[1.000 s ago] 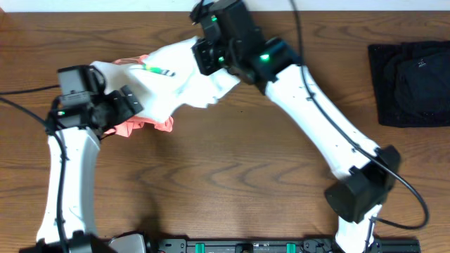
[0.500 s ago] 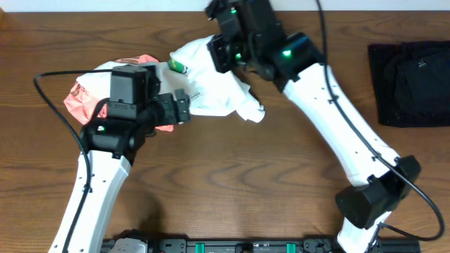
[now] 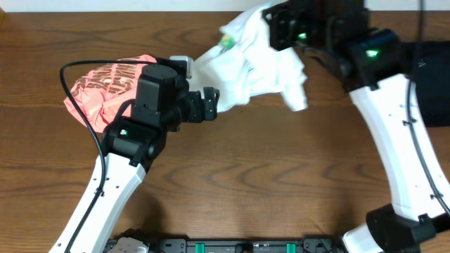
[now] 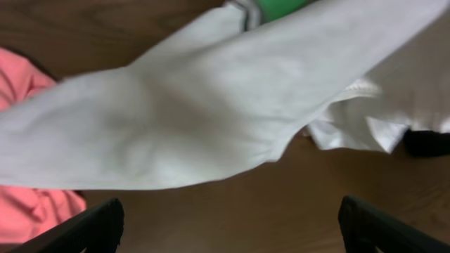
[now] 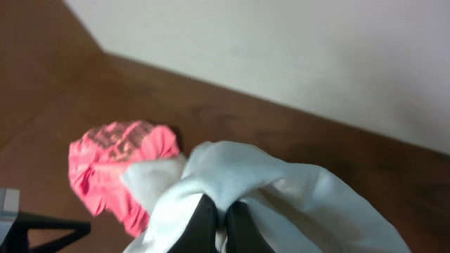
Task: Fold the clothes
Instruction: 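Lift the white T-shirt with the right gripper, pulling it off the pink shirt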
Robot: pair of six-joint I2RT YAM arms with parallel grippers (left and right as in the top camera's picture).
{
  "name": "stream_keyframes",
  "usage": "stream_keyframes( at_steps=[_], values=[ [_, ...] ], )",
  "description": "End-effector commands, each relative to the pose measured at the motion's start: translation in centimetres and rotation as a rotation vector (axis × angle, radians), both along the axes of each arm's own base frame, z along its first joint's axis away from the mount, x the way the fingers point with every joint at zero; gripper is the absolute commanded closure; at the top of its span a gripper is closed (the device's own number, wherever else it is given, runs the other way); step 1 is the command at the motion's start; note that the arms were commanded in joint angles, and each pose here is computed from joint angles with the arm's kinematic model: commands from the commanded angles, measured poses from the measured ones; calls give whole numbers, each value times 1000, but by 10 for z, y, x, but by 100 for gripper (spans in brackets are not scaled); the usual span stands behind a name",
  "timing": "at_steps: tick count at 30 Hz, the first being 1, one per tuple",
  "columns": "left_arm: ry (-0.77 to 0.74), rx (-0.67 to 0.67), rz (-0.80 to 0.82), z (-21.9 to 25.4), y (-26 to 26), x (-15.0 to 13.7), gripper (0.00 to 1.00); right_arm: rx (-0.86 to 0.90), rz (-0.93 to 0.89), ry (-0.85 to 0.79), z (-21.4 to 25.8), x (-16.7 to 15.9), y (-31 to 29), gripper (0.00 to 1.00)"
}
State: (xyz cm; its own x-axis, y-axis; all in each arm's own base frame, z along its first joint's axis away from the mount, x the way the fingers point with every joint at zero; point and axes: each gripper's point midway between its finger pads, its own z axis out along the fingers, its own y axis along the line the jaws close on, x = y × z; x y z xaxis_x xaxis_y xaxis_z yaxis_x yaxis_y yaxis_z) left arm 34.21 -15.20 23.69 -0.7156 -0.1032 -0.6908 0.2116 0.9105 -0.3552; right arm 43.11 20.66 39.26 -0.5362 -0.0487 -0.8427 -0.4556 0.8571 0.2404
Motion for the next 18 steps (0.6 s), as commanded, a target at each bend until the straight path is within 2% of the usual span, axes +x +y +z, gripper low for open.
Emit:
stream_keyframes(
  at_steps=[1,10,18],
  values=[
    [-7,-39,25,6,-3,2,3,45,-62,-117,52,-15,-27,99],
    [-13,-48,31,8,-3,4,2,50,-133,-216,98,-58,-56,99],
    [-60,-60,25,28,2,-10,3,27,-135,-102,79,-88,-65,99]
  ],
)
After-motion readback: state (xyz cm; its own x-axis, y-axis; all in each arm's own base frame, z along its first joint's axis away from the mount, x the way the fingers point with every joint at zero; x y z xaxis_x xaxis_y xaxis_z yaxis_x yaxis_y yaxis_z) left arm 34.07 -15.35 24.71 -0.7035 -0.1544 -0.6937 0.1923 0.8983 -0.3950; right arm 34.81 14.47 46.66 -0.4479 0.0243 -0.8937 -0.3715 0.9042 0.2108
